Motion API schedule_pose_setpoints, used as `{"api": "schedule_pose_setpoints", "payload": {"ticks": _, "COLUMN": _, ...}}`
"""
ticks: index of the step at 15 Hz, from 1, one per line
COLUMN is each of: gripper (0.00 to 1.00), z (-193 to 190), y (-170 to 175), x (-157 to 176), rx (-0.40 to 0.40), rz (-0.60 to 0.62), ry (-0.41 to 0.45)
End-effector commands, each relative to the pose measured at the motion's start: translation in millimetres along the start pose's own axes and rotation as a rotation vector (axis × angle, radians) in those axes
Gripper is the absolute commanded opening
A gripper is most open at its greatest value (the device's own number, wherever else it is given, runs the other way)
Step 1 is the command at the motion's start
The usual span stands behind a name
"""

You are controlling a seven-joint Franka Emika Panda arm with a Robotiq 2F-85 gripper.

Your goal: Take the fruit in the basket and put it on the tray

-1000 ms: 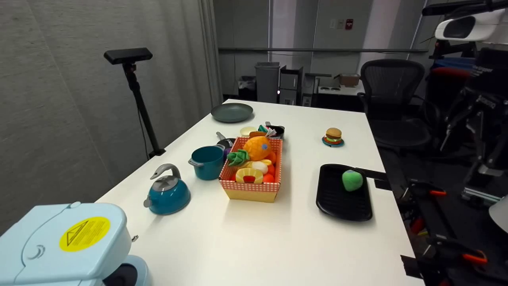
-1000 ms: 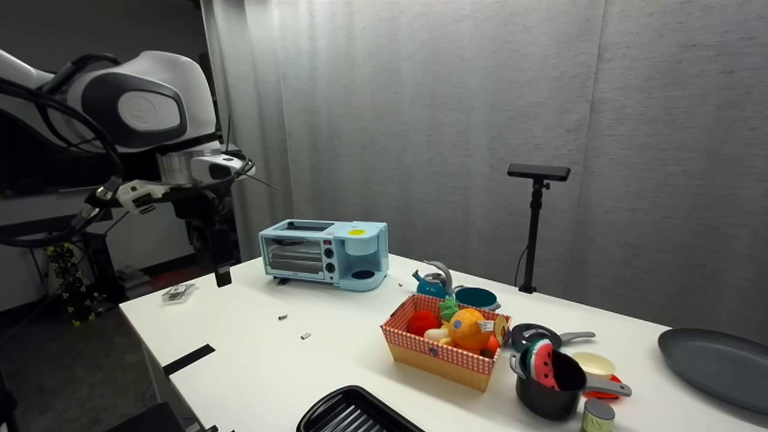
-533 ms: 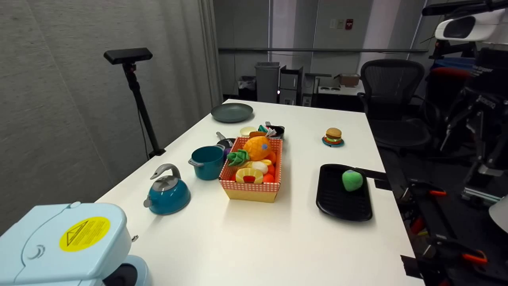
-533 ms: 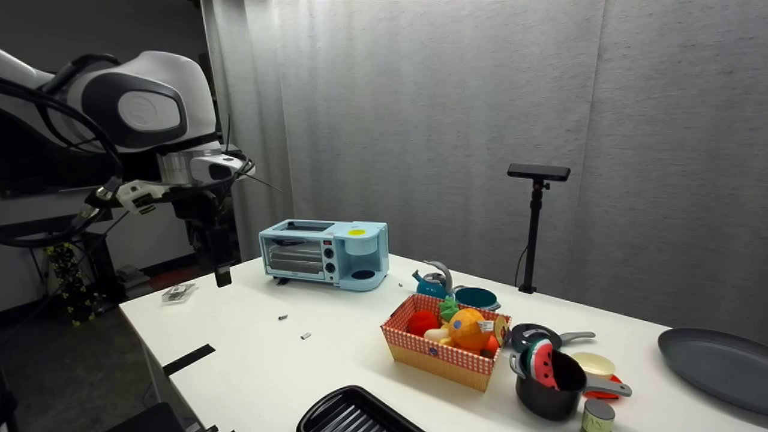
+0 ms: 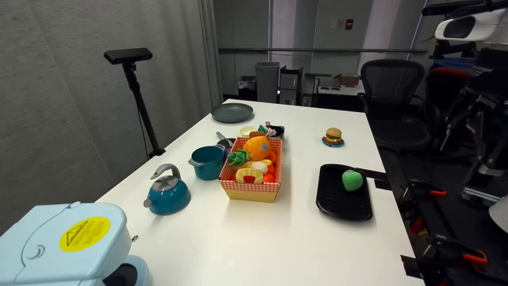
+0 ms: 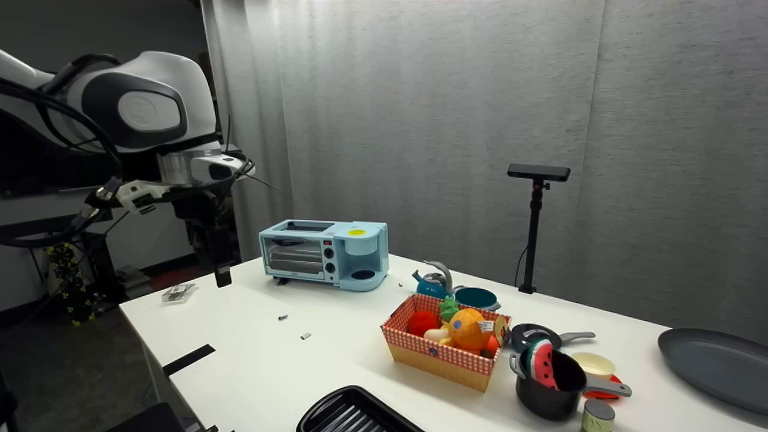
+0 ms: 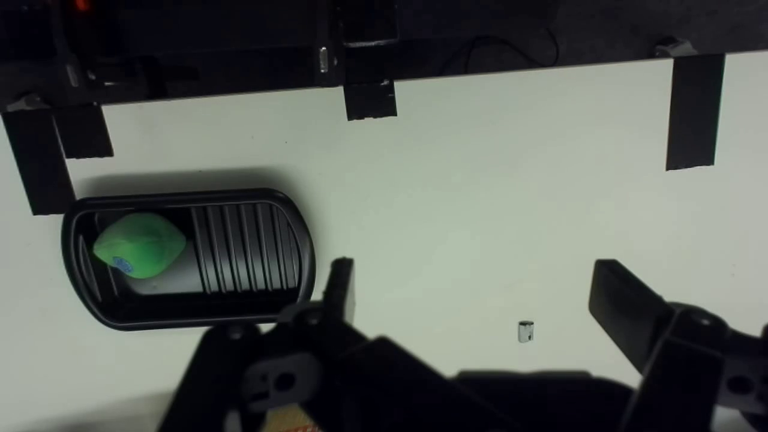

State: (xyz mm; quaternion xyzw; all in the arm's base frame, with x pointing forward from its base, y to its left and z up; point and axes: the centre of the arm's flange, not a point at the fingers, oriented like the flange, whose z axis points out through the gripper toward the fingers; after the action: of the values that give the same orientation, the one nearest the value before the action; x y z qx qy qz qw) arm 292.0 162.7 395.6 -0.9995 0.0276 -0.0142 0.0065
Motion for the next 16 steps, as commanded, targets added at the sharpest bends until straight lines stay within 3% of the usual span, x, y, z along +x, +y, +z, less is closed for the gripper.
{"api": "schedule_pose_setpoints", "payload": {"ticks": 1, "gripper": 1.0, "z": 0.0, "y": 0.0, "x": 0.0, "rx": 0.0, "rz": 0.0, "ry": 0.0}}
{"api": "schedule_pose_setpoints", "payload": {"ticks": 10, "gripper": 1.0, "z": 6.0, "y": 1.8, "x": 5.7, "rx": -0.005, "rz": 0.001, "ry": -0.01}}
{"api": "schedule_pose_setpoints", "payload": {"ticks": 16, "gripper": 1.0, "z": 25.7, "y": 5.1, "x": 31.6, "rx": -0.015, "rz": 0.003, "ry": -0.028}}
